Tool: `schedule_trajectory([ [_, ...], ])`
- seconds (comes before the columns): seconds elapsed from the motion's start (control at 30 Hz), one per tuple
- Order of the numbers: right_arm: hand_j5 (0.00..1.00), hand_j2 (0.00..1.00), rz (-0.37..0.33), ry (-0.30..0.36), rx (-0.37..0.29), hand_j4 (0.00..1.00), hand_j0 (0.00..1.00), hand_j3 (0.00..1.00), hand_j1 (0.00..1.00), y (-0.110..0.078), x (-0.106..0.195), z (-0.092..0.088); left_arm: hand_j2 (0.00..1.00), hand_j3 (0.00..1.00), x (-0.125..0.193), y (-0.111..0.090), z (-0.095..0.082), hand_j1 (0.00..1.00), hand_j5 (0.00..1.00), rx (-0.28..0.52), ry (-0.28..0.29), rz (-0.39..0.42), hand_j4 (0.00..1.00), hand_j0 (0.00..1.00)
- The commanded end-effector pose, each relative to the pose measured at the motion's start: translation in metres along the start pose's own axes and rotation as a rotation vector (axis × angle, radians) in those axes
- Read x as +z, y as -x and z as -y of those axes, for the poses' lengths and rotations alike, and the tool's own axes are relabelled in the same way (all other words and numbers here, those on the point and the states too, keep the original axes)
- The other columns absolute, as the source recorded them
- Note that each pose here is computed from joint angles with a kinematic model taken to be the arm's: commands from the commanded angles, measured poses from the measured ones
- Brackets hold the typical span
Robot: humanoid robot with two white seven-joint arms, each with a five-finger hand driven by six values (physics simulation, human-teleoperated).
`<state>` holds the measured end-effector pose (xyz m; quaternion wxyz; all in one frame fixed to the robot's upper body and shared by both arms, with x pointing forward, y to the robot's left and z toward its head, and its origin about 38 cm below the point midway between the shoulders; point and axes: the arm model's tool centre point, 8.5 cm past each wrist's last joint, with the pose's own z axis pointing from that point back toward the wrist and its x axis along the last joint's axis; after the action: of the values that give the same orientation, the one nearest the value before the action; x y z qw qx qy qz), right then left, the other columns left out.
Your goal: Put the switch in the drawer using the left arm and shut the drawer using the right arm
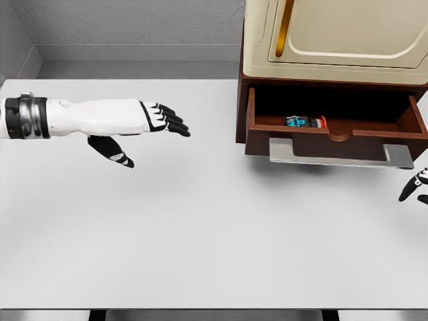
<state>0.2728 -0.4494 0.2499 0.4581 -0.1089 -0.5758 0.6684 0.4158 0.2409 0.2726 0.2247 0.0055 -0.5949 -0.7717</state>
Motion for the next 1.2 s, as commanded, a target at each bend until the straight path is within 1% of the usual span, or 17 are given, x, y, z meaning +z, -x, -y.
schedule_trajectory([
  [0.0,0.50,0.50,0.003,-0.008,-0.001,0.50,0.50,0.50,0.50,0.000,-0.001,0.002,1.00,1.00,0.002,0.001,0.000,1.00,1.00,0.005,-0.001,-0.007,1.00,1.00],
  [0.07,0.50,0.50,0.011,-0.023,0.003,0.50,0.50,0.50,0.50,-0.001,-0.005,0.002,1.00,1.00,0.004,0.006,0.002,1.00,1.00,0.014,-0.002,-0.021,1.00,1.00],
  [0.2,0.50,0.50,0.044,-0.035,-0.003,0.50,0.50,0.50,0.50,-0.004,-0.017,-0.001,1.00,1.00,0.004,0.006,0.001,1.00,1.00,0.014,-0.003,-0.021,1.00,1.00],
  [0.3,0.50,0.50,0.048,-0.042,-0.008,0.50,0.50,0.50,0.50,-0.004,-0.019,-0.004,1.00,1.00,0.004,0.007,0.001,1.00,1.00,0.014,-0.002,-0.023,1.00,1.00],
  [0.4,0.52,0.52,0.049,-0.036,-0.003,0.52,0.52,0.52,0.52,-0.004,-0.020,-0.001,1.00,1.00,0.004,0.006,0.001,1.00,1.00,0.014,-0.003,-0.021,1.00,1.00],
  [0.43,0.52,0.52,0.051,-0.027,0.006,0.52,0.52,0.52,0.52,-0.004,-0.020,0.003,1.00,1.00,0.003,0.006,0.001,1.00,1.00,0.015,-0.003,-0.019,1.00,1.00],
  [0.6,0.52,0.52,0.055,-0.014,0.021,0.52,0.52,0.52,0.52,-0.005,-0.021,0.010,1.00,1.00,0.004,0.006,0.001,1.00,1.00,0.015,-0.003,-0.021,1.00,1.00],
  [0.63,0.52,0.52,0.055,-0.020,0.025,0.52,0.52,0.52,0.52,-0.005,-0.021,0.011,1.00,1.00,0.004,0.006,0.001,1.00,1.00,0.015,-0.003,-0.021,1.00,1.00],
  [0.73,0.52,0.52,0.087,-0.032,0.024,0.52,0.52,0.52,0.52,-0.008,-0.034,0.010,1.00,1.00,0.004,0.006,0.001,1.00,1.00,0.015,-0.003,-0.021,1.00,1.00],
  [0.9,0.52,0.52,0.093,-0.028,0.031,0.52,0.52,0.52,0.52,-0.009,-0.036,0.012,1.00,1.00,0.004,0.007,0.002,1.00,1.00,0.016,-0.003,-0.022,1.00,1.00],
  [1.17,0.53,0.53,0.105,0.005,0.051,0.53,0.53,0.53,0.53,-0.012,-0.037,0.026,1.00,1.00,0.004,0.007,0.002,1.00,1.00,0.016,-0.003,-0.022,1.00,1.00],
])
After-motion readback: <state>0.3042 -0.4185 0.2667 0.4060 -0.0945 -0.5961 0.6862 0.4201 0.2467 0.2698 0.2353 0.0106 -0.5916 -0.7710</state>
